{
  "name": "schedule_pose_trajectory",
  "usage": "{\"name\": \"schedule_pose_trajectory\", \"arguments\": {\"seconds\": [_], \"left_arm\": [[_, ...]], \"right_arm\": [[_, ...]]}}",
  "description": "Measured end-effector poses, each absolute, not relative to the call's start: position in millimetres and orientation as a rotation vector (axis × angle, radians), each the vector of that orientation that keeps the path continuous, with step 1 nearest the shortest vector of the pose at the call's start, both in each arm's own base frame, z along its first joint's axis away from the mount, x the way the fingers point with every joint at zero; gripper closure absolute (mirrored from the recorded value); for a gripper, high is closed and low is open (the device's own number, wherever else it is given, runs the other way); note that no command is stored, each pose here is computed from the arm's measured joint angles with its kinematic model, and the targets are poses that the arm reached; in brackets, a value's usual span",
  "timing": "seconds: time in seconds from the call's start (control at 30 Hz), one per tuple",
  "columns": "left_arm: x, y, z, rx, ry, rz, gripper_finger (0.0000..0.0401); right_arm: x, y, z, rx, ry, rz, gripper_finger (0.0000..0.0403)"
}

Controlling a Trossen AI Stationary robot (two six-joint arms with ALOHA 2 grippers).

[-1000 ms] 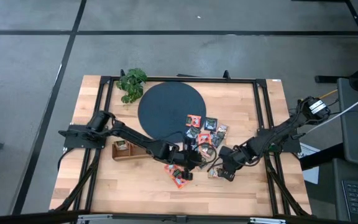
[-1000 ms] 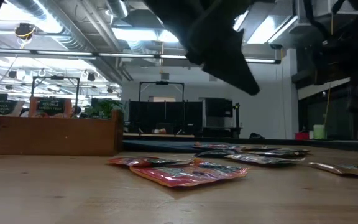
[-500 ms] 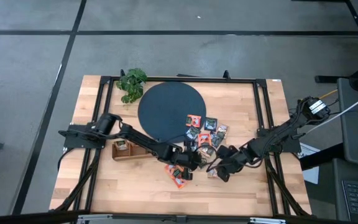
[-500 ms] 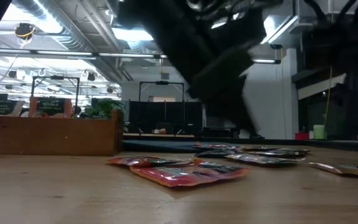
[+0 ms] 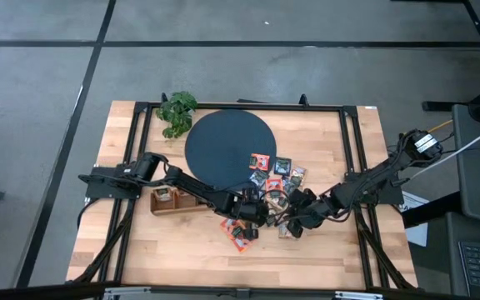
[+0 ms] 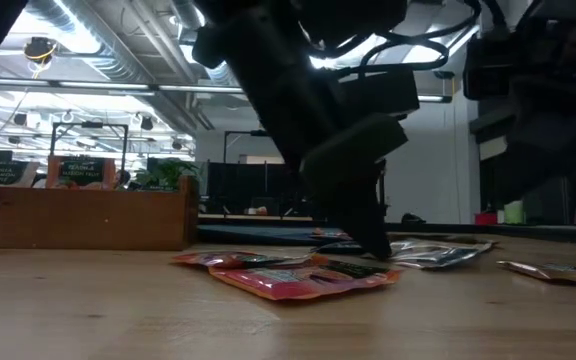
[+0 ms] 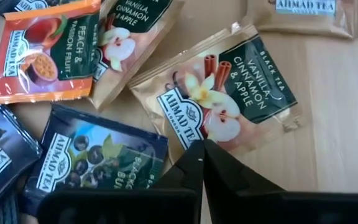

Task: Pick & Place Tea
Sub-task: Put the brown tea bag into the left section of the wooden organizer

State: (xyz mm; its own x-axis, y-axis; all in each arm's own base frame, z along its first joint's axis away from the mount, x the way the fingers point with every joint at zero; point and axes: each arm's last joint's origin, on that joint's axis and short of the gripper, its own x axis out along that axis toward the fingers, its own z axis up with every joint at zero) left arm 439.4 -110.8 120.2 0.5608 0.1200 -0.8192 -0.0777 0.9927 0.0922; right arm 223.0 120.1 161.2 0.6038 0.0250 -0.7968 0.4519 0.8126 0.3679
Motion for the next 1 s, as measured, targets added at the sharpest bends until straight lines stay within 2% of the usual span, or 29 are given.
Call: {"name": "schedule_pose_trajectory", "arguments": {"seconds": [0.23, 0.63, 1.0], "left_arm": [[439, -111, 116, 0.052, 0.977, 0.127, 0.0398], [440, -112, 115, 0.047, 0.962, 0.143, 0.0398], [440, -113, 115, 0.048, 0.948, 0.149, 0.0399]], "right_arm": [[227, 113, 161, 0.638, 0.933, -0.244, 0.0272], [234, 100, 161, 0.694, 0.933, -0.283, 0.0179], [245, 107, 131, 0.691, 1.006, -0.276, 0.0174]]}}
